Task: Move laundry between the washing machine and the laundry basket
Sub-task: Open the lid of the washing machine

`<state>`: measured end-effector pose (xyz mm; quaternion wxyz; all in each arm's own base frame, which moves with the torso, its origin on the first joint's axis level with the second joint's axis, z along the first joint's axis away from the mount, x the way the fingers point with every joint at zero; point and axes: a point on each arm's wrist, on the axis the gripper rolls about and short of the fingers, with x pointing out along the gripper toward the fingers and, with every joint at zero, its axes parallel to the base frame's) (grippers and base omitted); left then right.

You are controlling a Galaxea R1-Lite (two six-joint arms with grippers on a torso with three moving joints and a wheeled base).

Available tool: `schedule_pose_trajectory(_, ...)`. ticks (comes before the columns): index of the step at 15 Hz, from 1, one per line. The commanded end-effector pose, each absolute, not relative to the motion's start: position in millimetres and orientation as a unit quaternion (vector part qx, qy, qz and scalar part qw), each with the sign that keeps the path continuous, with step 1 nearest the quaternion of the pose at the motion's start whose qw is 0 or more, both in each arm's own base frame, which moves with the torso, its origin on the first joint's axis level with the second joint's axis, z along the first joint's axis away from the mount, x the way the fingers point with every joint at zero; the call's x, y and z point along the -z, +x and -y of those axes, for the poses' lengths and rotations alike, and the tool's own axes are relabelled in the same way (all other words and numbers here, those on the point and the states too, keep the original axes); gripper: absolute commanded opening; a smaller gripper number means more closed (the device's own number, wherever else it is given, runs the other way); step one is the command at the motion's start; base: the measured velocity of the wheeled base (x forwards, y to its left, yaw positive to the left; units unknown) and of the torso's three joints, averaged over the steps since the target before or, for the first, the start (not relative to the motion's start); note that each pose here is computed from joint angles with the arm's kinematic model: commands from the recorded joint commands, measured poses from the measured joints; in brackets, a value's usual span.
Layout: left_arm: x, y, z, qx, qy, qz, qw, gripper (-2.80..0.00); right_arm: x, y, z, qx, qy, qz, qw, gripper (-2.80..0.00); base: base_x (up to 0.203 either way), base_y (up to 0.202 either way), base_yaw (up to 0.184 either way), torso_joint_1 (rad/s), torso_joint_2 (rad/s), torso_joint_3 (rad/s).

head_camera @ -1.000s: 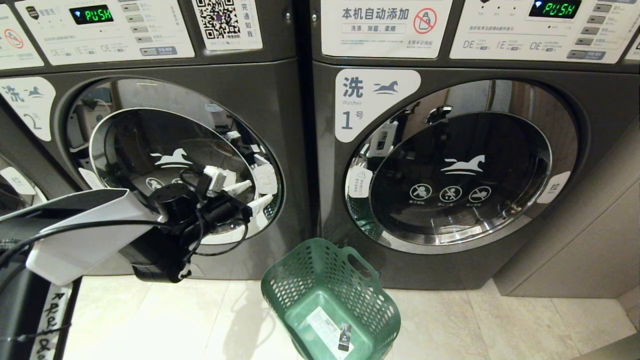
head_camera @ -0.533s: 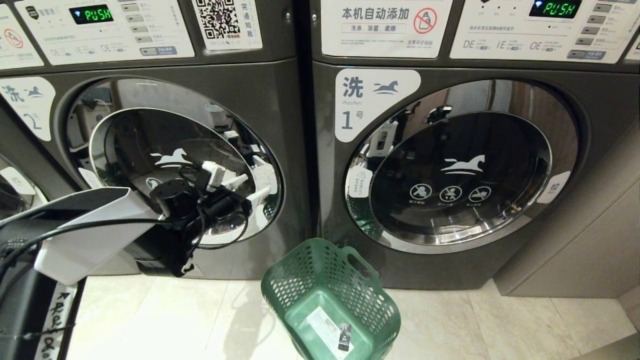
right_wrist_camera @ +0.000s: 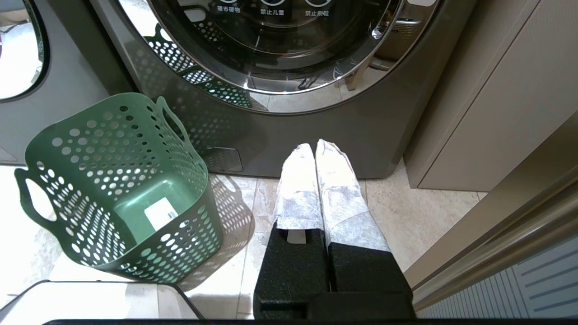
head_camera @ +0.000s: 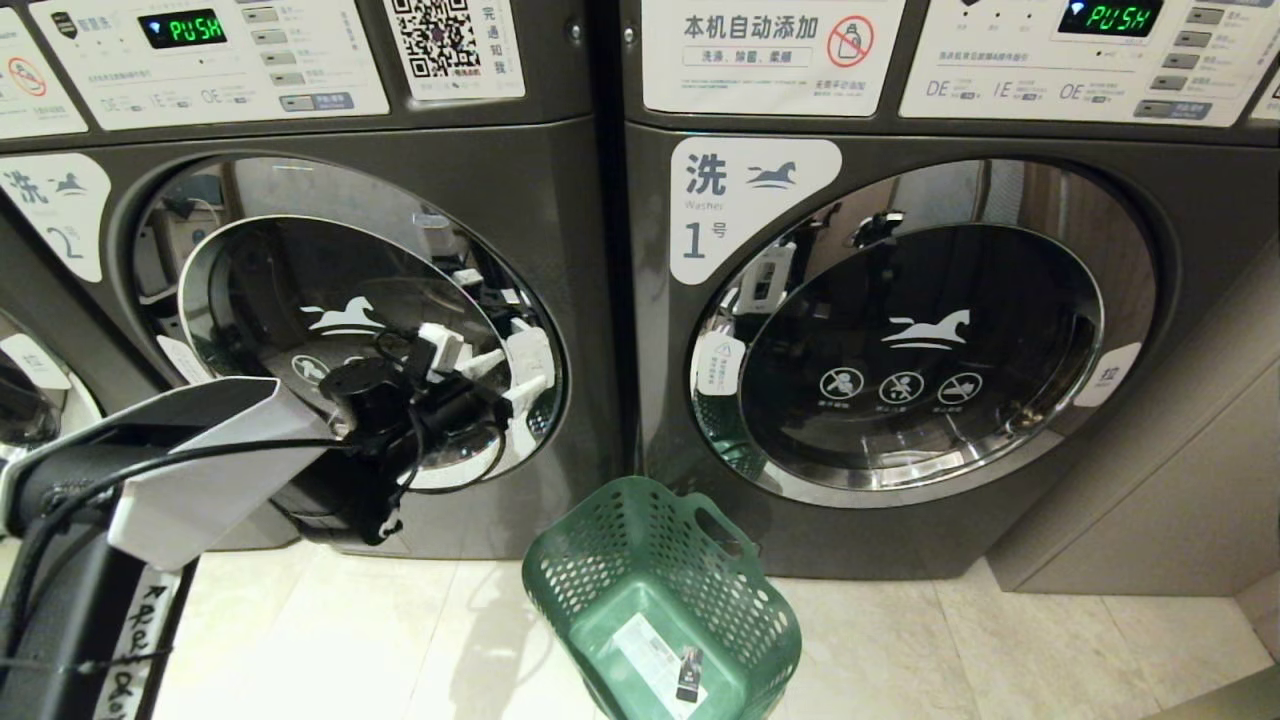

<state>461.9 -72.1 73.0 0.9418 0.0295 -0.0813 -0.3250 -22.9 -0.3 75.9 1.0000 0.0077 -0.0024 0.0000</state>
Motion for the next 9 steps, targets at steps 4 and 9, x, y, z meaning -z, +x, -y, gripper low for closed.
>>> schedule_pose_trajectory(4, -75, 484, 79, 0.330, 0.033, 0.098, 0.938, 0.00, -76, -23, 0, 0.000, 0.008, 0.002, 1.000, -2.80, 0.000, 0.000, 0.000, 0.000, 0.00, 0.000)
schedule_pose_trajectory(9, -70, 488, 79, 0.344, 0.031, 0.091, 0.934, 0.00, -76, -23, 0, 0.000, 0.008, 0.002, 1.000, -2.80, 0.000, 0.000, 0.000, 0.000, 0.00, 0.000)
